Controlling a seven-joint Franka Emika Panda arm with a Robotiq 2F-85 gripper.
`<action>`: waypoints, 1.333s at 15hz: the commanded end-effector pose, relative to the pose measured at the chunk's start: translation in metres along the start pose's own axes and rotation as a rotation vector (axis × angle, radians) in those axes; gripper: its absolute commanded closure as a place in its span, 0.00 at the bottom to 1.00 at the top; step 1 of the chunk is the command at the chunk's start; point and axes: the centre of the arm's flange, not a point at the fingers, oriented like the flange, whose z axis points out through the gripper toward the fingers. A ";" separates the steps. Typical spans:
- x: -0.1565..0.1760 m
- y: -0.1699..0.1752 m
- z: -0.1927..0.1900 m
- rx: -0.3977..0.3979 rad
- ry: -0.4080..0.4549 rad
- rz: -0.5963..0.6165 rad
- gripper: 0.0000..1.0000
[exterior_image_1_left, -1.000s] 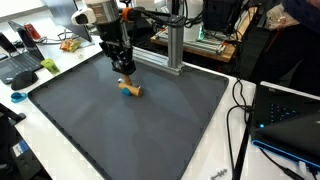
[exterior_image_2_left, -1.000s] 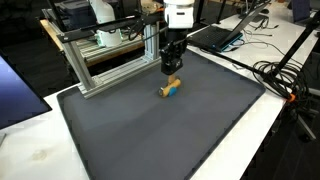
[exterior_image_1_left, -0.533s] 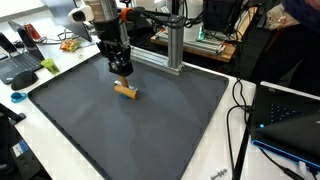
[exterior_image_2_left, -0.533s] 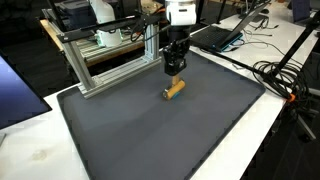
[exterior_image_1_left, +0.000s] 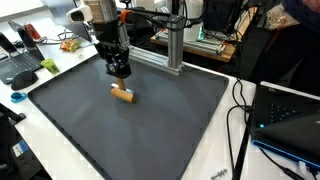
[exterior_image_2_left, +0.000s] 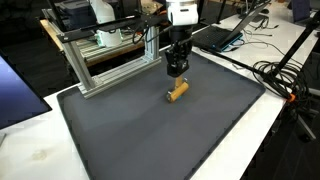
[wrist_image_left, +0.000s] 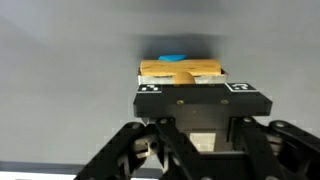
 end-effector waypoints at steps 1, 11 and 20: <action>0.000 -0.002 0.020 0.007 -0.002 0.005 0.78; 0.000 -0.003 0.020 0.036 -0.009 0.005 0.78; -0.003 0.000 0.010 0.157 -0.049 -0.002 0.78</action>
